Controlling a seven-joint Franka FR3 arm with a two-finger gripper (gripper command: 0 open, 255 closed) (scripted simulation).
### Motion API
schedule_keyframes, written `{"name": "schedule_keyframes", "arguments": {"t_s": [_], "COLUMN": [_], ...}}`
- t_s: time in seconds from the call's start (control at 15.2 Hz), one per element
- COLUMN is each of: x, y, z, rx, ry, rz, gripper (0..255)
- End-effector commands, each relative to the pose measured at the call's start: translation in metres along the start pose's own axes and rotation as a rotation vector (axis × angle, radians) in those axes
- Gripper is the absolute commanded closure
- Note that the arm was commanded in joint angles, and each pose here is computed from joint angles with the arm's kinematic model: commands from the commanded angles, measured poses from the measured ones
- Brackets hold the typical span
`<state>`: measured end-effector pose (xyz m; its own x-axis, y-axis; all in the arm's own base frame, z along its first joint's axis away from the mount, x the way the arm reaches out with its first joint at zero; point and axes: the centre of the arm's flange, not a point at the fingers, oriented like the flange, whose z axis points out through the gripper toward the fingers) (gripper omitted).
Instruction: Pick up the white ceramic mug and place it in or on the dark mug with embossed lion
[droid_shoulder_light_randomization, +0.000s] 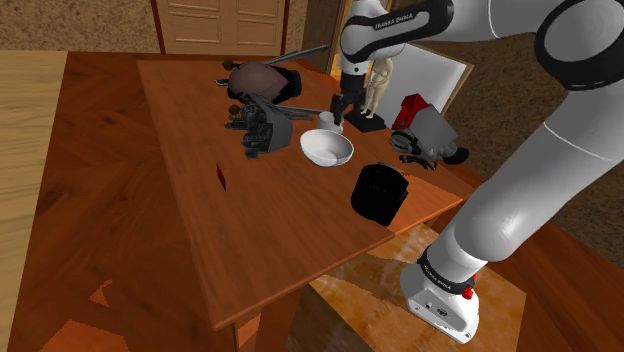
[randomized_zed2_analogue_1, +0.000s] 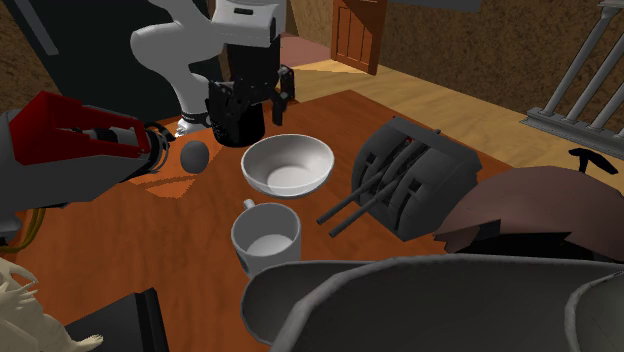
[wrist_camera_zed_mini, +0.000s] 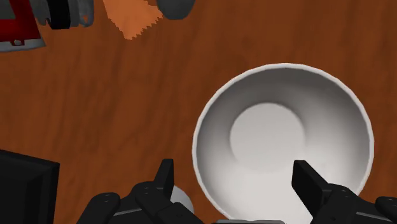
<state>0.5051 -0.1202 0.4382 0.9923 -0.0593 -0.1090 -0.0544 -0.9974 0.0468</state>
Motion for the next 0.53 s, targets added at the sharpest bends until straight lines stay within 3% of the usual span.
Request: {"name": "schedule_keyframes", "arguments": {"t_s": [0.0, 0.46], "x": [0.025, 0.107], "y": [0.007, 0.029], "z": [0.009, 0.04], "rx": [-0.002, -0.007], "ry": [0.002, 0.007], "rz": [-0.002, -0.006], "gripper": [0, 0]}}
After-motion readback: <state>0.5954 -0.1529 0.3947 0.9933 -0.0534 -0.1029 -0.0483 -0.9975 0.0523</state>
